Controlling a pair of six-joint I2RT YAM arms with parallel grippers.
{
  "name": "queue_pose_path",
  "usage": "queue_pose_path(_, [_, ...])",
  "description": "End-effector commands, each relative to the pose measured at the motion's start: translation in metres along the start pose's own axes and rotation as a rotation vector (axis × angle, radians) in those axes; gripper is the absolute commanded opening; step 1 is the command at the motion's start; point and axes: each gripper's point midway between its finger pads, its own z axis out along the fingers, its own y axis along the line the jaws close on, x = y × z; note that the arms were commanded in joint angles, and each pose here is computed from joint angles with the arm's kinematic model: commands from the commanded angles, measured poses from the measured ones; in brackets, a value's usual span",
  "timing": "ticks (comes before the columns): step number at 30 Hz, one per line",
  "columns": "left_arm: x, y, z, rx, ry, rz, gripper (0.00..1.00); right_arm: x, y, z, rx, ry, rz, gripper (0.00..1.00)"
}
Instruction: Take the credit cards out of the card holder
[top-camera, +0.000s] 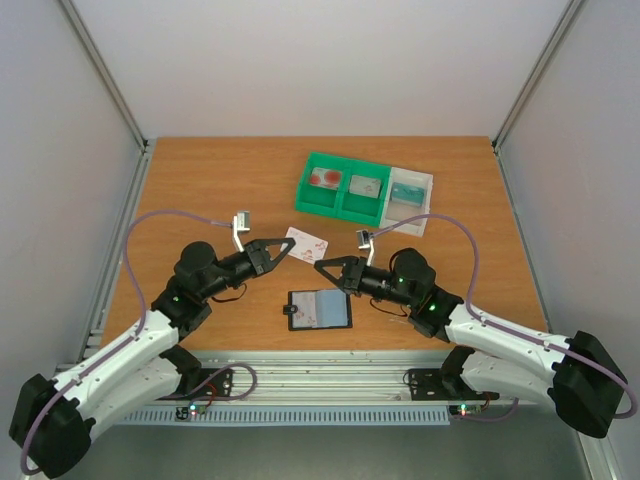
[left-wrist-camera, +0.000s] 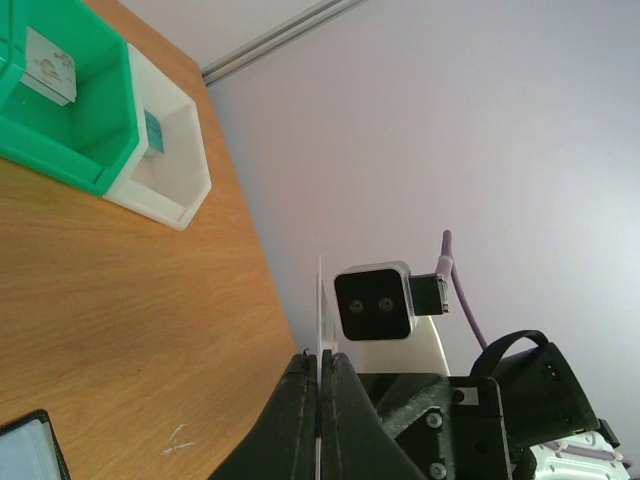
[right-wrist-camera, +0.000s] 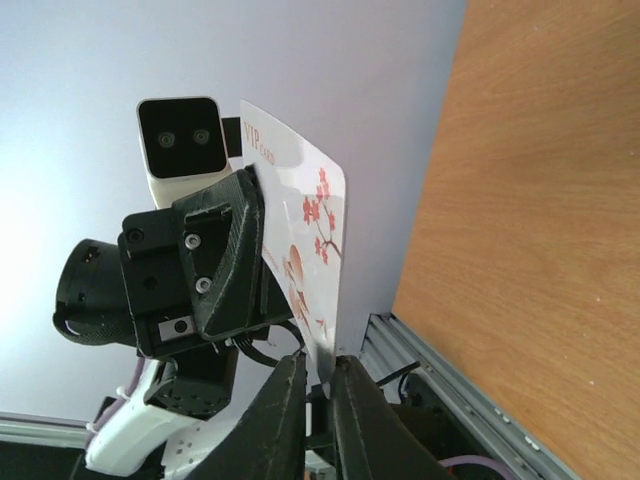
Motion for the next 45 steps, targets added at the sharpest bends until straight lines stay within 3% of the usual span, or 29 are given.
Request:
queue_pose_path(1, [-0.005, -0.006, -0.004, 0.031, -0.039, 0.034, 0.0, -0.009, 0.011, -0.004, -0.049, -0.055, -0.027, 0.04])
queue_pose_path(4, [-0.005, -0.006, -0.005, 0.031, -0.041, 0.035, 0.0, -0.009, 0.012, -0.005, -0.059, -0.058, -0.031, 0.01])
queue_pose_path(6, [-0.005, -0.005, -0.005, 0.026, -0.043, 0.034, 0.09, -0.009, 0.013, -0.005, -0.06, -0.058, -0.04, 0.01])
queue_pose_path(12, [-0.003, -0.002, -0.01, -0.019, -0.03, 0.045, 0.67, -0.008, 0.008, -0.01, 0.021, -0.046, -0.096, 0.01])
queue_pose_path(14, [-0.002, 0.001, -0.012, -0.055, -0.017, 0.067, 0.81, -0.008, 0.004, -0.013, 0.066, -0.041, -0.122, 0.01])
queue_pose_path(18, [0.003, 0.013, -0.016, -0.133, 0.013, 0.1, 0.99, -0.014, -0.002, -0.024, 0.186, -0.032, -0.181, 0.01])
queue_pose_path(27, [0.016, 0.051, -0.029, -0.311, 0.061, 0.147, 0.99, -0.053, -0.017, -0.042, 0.454, 0.007, -0.297, 0.01])
queue_pose_path(38, [0.032, 0.085, -0.032, -0.427, 0.146, 0.162, 0.99, -0.141, -0.075, -0.046, 0.611, -0.032, -0.181, 0.01])
queue_pose_path(45, [0.041, 0.094, -0.027, -0.428, 0.187, 0.136, 0.99, -0.193, -0.111, -0.055, 0.719, -0.126, -0.153, 0.01])
